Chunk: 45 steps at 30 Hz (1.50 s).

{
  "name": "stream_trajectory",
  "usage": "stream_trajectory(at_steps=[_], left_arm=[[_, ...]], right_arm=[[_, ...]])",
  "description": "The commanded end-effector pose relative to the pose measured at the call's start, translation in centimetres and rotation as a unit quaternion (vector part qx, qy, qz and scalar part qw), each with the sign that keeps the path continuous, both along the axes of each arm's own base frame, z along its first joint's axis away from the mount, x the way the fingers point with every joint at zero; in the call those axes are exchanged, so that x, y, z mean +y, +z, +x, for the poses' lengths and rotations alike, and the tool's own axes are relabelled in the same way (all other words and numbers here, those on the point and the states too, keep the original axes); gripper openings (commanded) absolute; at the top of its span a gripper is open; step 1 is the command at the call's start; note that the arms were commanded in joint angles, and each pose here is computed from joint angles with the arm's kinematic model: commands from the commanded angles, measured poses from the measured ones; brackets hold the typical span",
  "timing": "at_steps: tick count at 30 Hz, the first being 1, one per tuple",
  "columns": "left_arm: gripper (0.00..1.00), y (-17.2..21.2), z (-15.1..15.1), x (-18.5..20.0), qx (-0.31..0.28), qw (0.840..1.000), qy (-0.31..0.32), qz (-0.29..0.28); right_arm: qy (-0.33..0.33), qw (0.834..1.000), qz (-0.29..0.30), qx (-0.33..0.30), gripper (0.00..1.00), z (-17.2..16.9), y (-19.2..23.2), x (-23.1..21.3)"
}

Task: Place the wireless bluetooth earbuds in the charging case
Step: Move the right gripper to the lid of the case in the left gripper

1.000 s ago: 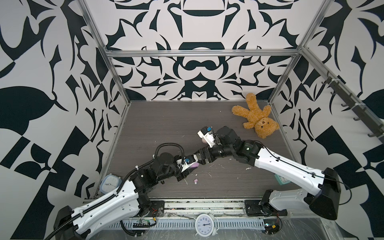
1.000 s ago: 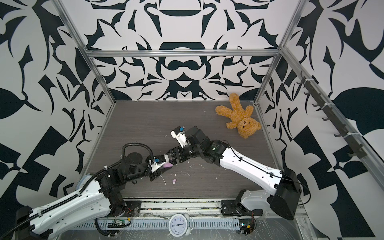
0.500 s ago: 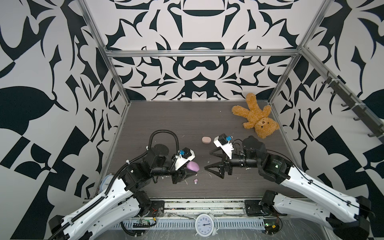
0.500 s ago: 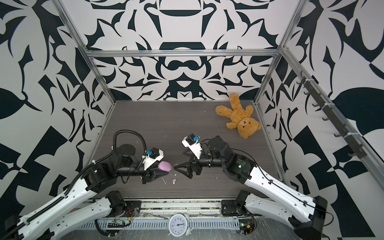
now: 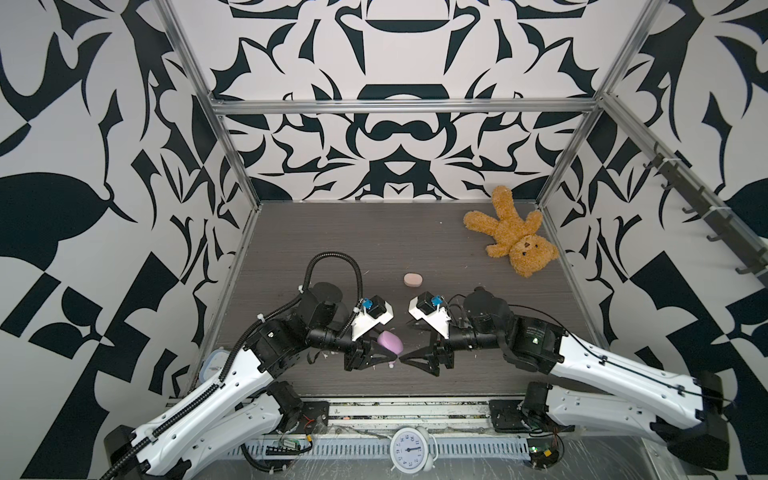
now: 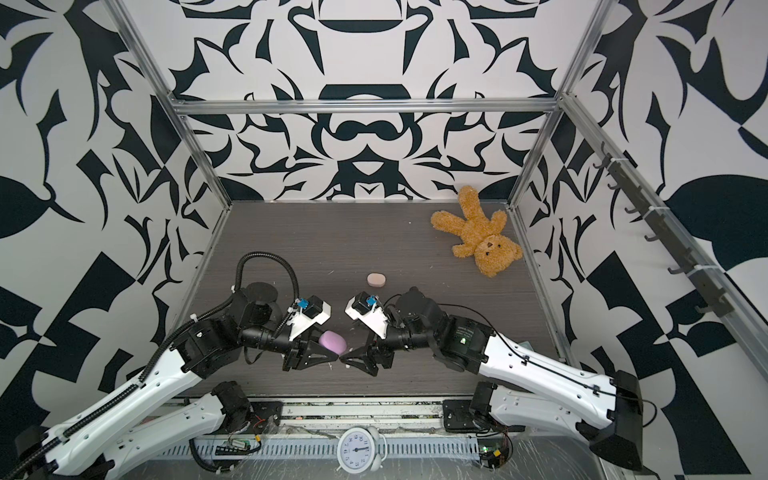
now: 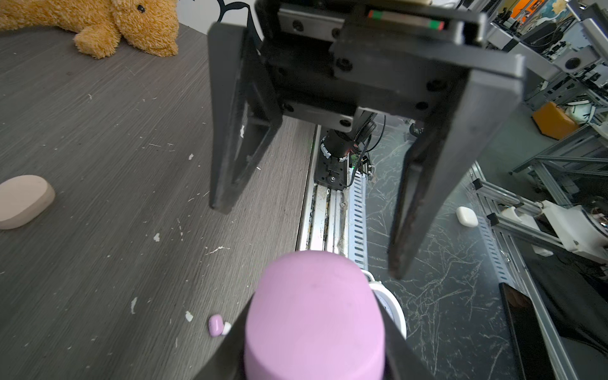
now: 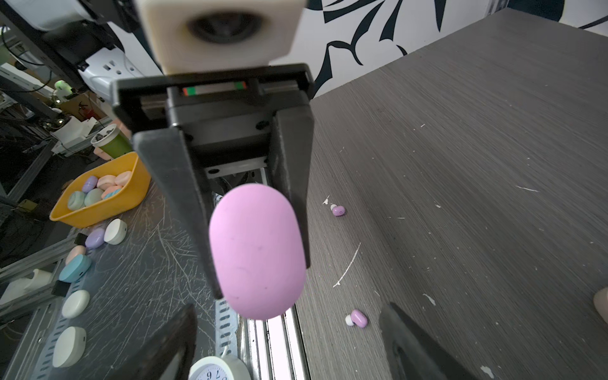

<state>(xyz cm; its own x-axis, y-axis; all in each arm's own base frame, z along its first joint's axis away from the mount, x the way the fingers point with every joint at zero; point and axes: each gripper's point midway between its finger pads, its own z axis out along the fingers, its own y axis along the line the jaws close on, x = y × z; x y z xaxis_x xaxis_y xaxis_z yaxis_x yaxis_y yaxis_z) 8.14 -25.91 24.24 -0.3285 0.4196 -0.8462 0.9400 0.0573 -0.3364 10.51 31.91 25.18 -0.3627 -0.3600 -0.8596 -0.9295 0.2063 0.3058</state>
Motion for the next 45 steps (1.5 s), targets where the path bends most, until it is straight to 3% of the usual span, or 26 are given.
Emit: stream_trajectory(at_steps=[1,18,45], left_arm=[[0.00,0.8,-0.8,0.0,0.009,1.000,-0.019,-0.016],[0.00,1.0,-1.9,-0.2,0.036,0.998,-0.051,-0.025],[0.00,1.5,-3.2,-0.1,0.057,0.994,-0.086,-0.042]], right_arm=[[-0.009,0.999,0.017,-0.030,0.87,0.7,1.1,0.3],[-0.092,0.994,-0.011,-0.065,0.82,3.7,0.6,-0.6],[-0.134,0.986,-0.022,-0.095,0.77,5.7,2.1,-0.8]])
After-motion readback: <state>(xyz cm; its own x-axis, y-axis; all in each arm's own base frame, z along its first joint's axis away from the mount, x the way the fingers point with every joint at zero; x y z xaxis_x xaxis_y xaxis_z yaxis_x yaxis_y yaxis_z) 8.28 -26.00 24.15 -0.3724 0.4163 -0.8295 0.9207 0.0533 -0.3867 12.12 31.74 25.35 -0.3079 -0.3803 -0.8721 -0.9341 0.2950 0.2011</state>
